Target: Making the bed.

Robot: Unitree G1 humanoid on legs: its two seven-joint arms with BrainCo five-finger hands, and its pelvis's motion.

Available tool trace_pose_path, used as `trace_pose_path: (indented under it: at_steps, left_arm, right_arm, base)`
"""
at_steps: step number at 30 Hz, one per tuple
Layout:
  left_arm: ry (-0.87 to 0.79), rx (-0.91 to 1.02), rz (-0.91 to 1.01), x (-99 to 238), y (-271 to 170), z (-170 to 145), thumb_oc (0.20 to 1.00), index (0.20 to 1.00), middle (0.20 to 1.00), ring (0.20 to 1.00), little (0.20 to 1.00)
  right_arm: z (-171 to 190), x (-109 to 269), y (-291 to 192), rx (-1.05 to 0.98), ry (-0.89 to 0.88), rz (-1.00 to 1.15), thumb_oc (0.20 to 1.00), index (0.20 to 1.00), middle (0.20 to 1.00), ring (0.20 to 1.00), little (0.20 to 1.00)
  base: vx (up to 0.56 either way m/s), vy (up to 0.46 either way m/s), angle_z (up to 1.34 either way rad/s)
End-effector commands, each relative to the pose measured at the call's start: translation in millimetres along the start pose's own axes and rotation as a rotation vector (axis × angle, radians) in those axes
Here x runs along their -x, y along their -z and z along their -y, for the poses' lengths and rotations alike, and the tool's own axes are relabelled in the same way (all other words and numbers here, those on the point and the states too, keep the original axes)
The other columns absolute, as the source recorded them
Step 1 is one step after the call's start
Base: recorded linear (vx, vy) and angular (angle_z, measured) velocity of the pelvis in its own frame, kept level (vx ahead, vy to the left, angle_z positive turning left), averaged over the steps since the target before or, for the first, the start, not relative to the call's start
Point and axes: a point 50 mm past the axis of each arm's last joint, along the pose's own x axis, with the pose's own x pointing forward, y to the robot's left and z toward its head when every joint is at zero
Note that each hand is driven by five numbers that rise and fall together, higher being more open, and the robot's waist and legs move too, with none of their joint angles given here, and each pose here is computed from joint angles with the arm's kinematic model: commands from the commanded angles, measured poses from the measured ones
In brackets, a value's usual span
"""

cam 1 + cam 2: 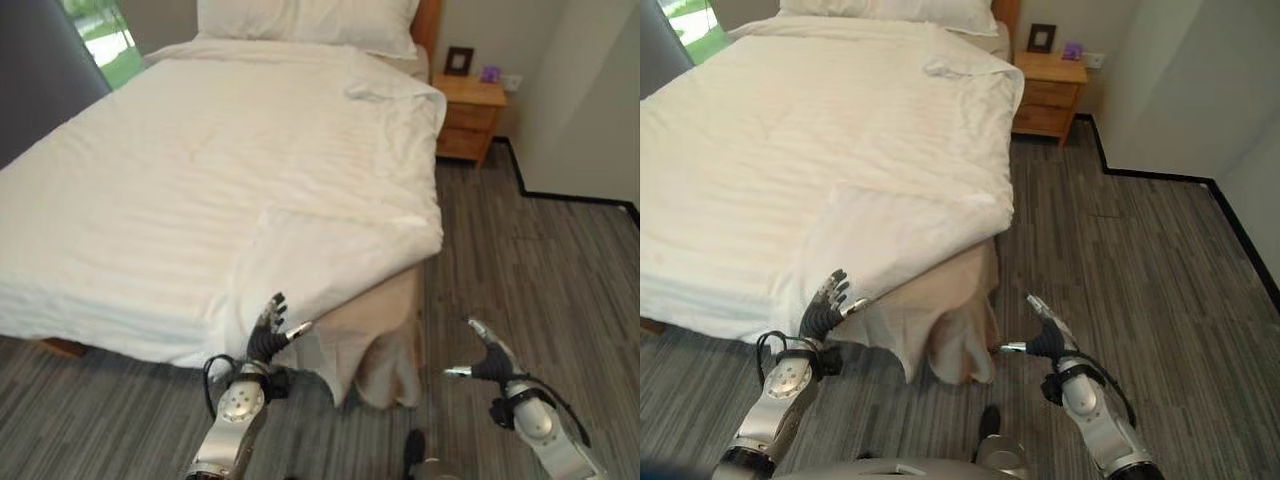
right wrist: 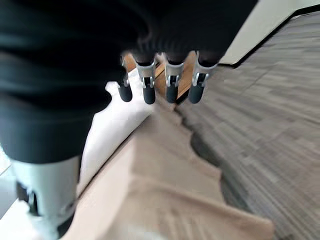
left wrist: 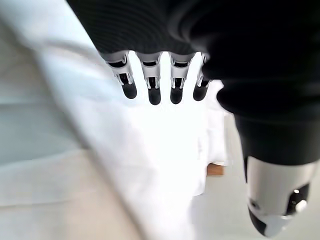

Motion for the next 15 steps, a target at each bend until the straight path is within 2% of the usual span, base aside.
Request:
trace_pose_path:
  at_steps: [1,3,5,6,8,10,14,15]
  left_arm:
    - [-0.195,-0.196,0.241,-29,-56,-39,1.0,1.0,1.0,1.0,1.0]
    - [-0.262,-0.258,0.264,-37,-66,-50,1.0,1.0,1.0,1.0,1.0]
    - [-0.44,-0.423,0.337,-55,-98,-80,1.0,1.0,1.0,1.0,1.0]
    - [-0.44,-0.423,0.338,-55,-98,-80,1.0,1.0,1.0,1.0,1.0]
    - [-0.569,-0.558,0.358,-58,-115,-103,1.0,1.0,1.0,1.0,1.0]
    - [-0.608,-0.68,0.346,-62,-123,-116,1.0,1.0,1.0,1.0,1.0]
    - [-0.661,-0.788,0.347,-70,-139,-126,1.0,1.0,1.0,1.0,1.0]
    - [-0.675,-0.873,0.303,-74,-140,-135,1.0,1.0,1.0,1.0,1.0]
  right_arm:
    - [10,-5,-24,-0.049,0.029,0.128,1.0,1.0,1.0,1.0,1.0]
    - [15,-2,-23,-0.035,0.031,0.132,1.0,1.0,1.0,1.0,1.0]
    - [26,4,-13,0.041,0.022,0.106,1.0,1.0,1.0,1.0,1.0]
    - [26,4,-13,0.04,0.023,0.106,1.0,1.0,1.0,1.0,1.0]
    - [35,8,-8,0.1,0.008,0.1,1.0,1.0,1.0,1.0,1.0]
    - [33,15,-4,0.101,-0.015,0.094,1.0,1.0,1.0,1.0,1.0]
    - [32,20,-1,0.105,-0.009,0.089,1.0,1.0,1.0,1.0,1.0]
    - [29,23,-2,0.083,-0.021,0.094,1.0,1.0,1.0,1.0,1.0]
  base:
    - [0.11,-0.208,-0.03]
    - [0.09,-0.145,0.1]
    - [0.15,-0.064,0.0]
    - [0.21,0.149,-0.13]
    - [0.24,0.257,-0.36]
    - [0.16,0.148,-0.59]
    - [0.12,0.096,-0.22]
    - [0.09,0.038,-0.3]
